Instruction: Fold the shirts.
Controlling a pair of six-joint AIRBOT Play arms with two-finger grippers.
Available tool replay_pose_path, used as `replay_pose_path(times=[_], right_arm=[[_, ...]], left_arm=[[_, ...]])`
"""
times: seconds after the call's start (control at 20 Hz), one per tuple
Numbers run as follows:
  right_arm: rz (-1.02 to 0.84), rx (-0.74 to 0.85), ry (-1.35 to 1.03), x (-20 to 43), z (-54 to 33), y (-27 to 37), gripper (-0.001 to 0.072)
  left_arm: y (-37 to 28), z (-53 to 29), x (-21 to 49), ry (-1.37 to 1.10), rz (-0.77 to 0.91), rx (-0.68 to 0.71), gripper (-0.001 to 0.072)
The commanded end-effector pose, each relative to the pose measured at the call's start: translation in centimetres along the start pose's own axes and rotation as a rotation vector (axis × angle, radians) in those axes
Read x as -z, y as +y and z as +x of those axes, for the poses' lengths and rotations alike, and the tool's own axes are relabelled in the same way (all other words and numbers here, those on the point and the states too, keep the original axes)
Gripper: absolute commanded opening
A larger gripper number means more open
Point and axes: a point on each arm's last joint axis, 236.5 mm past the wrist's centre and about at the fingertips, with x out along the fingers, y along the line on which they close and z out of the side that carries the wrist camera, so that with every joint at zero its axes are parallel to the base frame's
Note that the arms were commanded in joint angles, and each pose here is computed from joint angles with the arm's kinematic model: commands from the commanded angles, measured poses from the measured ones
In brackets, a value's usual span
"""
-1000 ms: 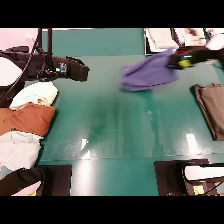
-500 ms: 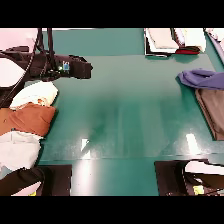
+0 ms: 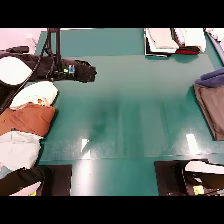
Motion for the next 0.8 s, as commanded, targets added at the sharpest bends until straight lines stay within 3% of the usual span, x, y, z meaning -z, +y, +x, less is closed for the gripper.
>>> replay_pose_path(times=[0.0,0.4,0.45,0.55,0.6,0.75], right_arm=[[0.014,0.022,0.035,1.0,-1.8,-1.1,0.0024],[0.144,0.225,0.268,13.7,-3.7,-8.8,0.0027],[0.175,0.231,0.314,15.9,-3.8,-9.5,0.0066],[0.239,0.271,0.387,19.6,-4.3,-11.5,0.0478],[0.263,0.296,0.413,21.0,-4.8,-12.4,0.0567],[0.295,0.311,0.365,20.5,-5.6,-12.8,0.0572]], left_arm=[[0.0,0.1,0.3,0.01,0.019,0.001,0.0022],[0.0,0.1,0.2,0.01,0.045,0.001,0.0022],[0.0,0.1,0.3,0.011,0.045,0.001,0.0022],[0.0,0.1,0.5,0.022,0.045,0.001,0.0023],[0.0,0.1,0.7,0.028,0.045,0.0,0.0022],[0.0,0.1,0.8,0.033,0.044,0.0,0.0023]])
